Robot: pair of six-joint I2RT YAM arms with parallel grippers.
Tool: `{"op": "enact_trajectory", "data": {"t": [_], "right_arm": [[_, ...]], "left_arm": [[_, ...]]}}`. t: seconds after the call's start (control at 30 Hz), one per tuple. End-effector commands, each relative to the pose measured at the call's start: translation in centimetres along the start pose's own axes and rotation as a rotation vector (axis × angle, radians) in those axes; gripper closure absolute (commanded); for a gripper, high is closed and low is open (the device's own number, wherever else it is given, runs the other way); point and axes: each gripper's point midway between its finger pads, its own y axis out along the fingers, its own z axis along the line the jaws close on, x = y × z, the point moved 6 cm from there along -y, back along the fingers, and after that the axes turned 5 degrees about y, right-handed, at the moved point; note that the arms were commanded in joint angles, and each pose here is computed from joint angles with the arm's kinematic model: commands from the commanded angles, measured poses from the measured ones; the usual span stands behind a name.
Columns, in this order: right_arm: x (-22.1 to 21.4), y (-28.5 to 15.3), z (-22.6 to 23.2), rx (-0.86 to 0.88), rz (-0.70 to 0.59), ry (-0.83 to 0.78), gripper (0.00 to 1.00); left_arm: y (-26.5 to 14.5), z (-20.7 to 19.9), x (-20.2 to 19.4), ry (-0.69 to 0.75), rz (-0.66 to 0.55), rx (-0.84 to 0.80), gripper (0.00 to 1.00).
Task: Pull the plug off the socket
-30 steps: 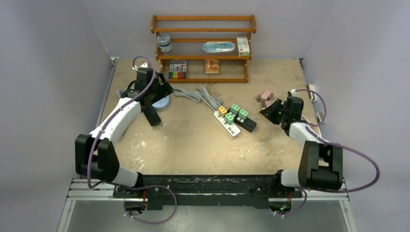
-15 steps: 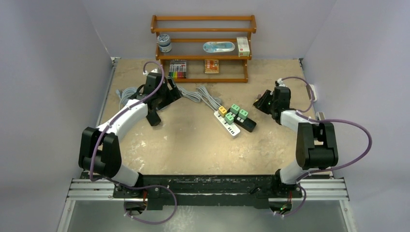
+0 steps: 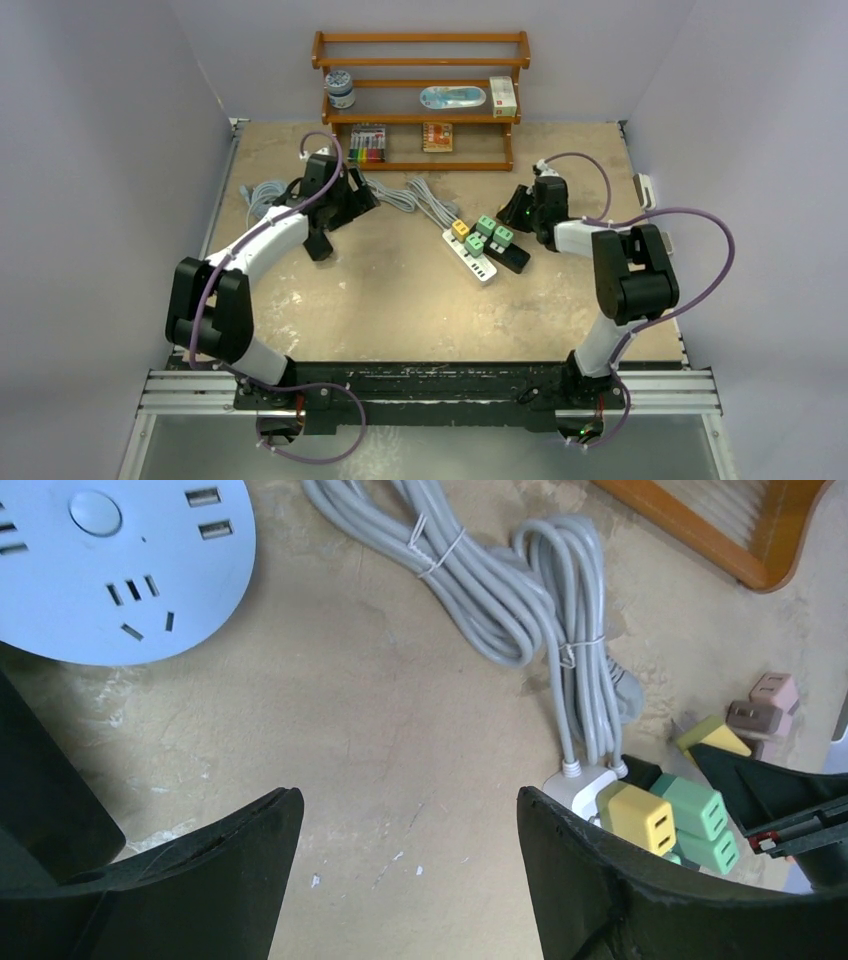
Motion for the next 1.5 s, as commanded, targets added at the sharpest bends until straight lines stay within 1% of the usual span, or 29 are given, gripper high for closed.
{"op": "enact_trajectory", "data": {"t": [0.0,0.2,0.27,0.3,0.6,0.83,1.03,1.13,1.17,1.3,1.47], "right_arm": [[-1.6,1.0,2.5,0.065,0.058,-0.045,1.0],[-4.3,1.6,7.3,0.174,0.135,-0.086,1.0],[-5.9,1.8,8.6,0.202,0.179,-0.107,1.0],[-5.6,2.0,10.2,0.238,0.177,-0.119,1.0],[-8.3,1.9,17.6,0.418,0.267,-0.201,1.0],[-10.4,1.4,23.6,0.584,0.329,-0.294,1.0],[-11.3,0.3,27.2,0.704,0.346,-0.394,1.0],[-10.4,-0.8,27.7,0.721,0.316,-0.404,1.0],[-9.6,-0.9,27.7,0.707,0.277,-0.405,1.0],[-4.9,-2.2,27.4,0.727,0.153,-0.398,1.0],[0.7,-3.8,24.6,0.737,0.024,-0.373,1.0]], "left_arm": [[1.1,0.3,-1.2,-0.023,0.035,-0.033,0.23],[1.8,0.9,-2.0,-0.039,0.051,-0.023,0.23],[1.9,1.0,-2.3,-0.037,0.057,-0.02,0.24],[2.0,1.1,-2.3,-0.038,0.06,-0.018,0.24],[3.3,1.8,-2.4,-0.059,0.073,-0.021,0.24],[4.4,3.2,-0.8,-0.094,0.081,-0.03,0.25],[3.8,4.7,1.2,-0.136,0.043,-0.017,0.26],[3.2,5.1,1.9,-0.131,0.027,-0.001,0.26],[2.9,5.3,2.1,-0.128,0.021,0.007,0.26],[2.2,5.6,2.8,-0.108,0.006,0.031,0.26],[1.4,6.1,3.2,-0.086,-0.007,0.057,0.26]]}}
